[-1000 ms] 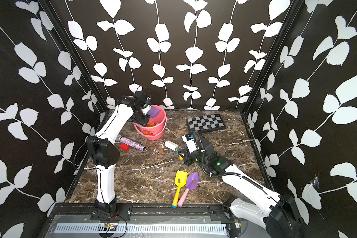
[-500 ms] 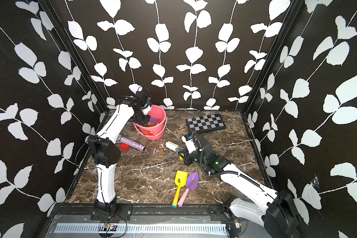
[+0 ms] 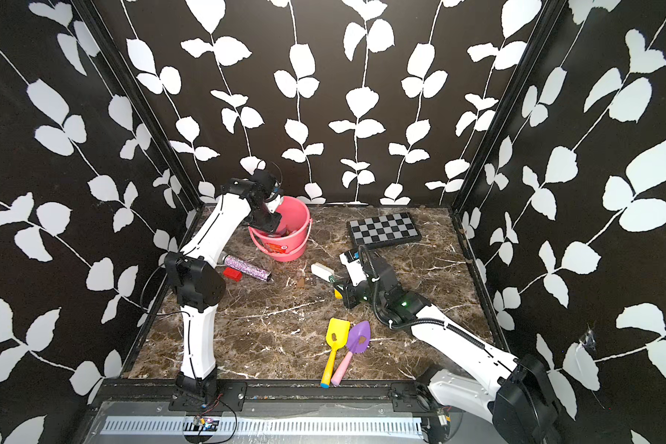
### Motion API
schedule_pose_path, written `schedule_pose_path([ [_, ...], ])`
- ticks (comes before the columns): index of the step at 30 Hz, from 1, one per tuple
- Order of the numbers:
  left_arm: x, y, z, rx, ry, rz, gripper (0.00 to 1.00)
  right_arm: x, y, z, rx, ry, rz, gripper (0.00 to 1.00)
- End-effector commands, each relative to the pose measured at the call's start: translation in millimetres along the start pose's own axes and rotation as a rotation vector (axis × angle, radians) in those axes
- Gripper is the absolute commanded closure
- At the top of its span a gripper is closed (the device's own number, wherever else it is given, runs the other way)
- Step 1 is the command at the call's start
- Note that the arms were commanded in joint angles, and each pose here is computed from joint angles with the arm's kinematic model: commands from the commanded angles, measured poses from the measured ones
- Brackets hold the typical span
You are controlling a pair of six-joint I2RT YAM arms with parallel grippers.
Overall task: Brush the soil off the hand trowel and place it into the bucket
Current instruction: Place the hand trowel in the bucket, then pick up the hand trowel from the center of the board.
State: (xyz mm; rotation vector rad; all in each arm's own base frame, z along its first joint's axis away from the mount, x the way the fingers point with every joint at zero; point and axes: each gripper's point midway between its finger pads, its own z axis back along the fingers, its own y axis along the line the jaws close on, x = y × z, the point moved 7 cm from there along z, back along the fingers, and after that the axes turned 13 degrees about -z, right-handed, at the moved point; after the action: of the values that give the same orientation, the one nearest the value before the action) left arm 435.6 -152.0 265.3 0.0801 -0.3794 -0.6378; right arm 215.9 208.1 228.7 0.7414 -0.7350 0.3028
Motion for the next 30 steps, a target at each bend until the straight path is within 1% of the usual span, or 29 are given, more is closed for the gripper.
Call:
schedule_pose_path([
  [1,9.7,-1.2,62.0,0.025,-0.203,0.045,0.6,-2.6,-10.6,-1.7,-0.046,-0.004,-0.036,1.0],
  [4,5.3,-11.2,89.9,0.005,-0.321,0.078,0.58,-4.3,-25.0,2.5,-0.078,-0.005,-0.096,1.0],
  [7,-8.6,-34.4,108.0,-0.082,-0.433,0.101,0.56,-5.2,-41.9,10.9,-0.127,-0.014,-0.148,1.0],
  [10,-31.5,-69.0,114.1,-0.2,-0.509,0.111,0.54,-4.1,-57.3,18.8,-0.167,-0.033,-0.194,1.0],
  [13,-57.2,-116.6,108.8,-0.326,-0.535,0.104,0.53,-1.4,-72.1,24.0,-0.207,-0.058,-0.225,1.0],
  [15,-75.0,-149.4,102.5,-0.392,-0.507,0.082,0.52,0.6,-79.8,24.1,-0.212,-0.068,-0.247,1.0],
  [20,-126.5,-222.8,67.0,-0.504,-0.344,0.036,0.5,6.4,-92.7,22.1,-0.139,-0.106,-0.359,1.0],
  [22,-146.5,-246.5,55.3,-0.509,-0.276,-0.009,0.49,9.6,-95.5,23.2,-0.122,-0.131,-0.386,1.0],
  [30,-199.7,-306.6,23.7,-0.463,-0.092,-0.204,0.45,7.6,-95.6,32.1,-0.155,-0.143,-0.368,1.0],
])
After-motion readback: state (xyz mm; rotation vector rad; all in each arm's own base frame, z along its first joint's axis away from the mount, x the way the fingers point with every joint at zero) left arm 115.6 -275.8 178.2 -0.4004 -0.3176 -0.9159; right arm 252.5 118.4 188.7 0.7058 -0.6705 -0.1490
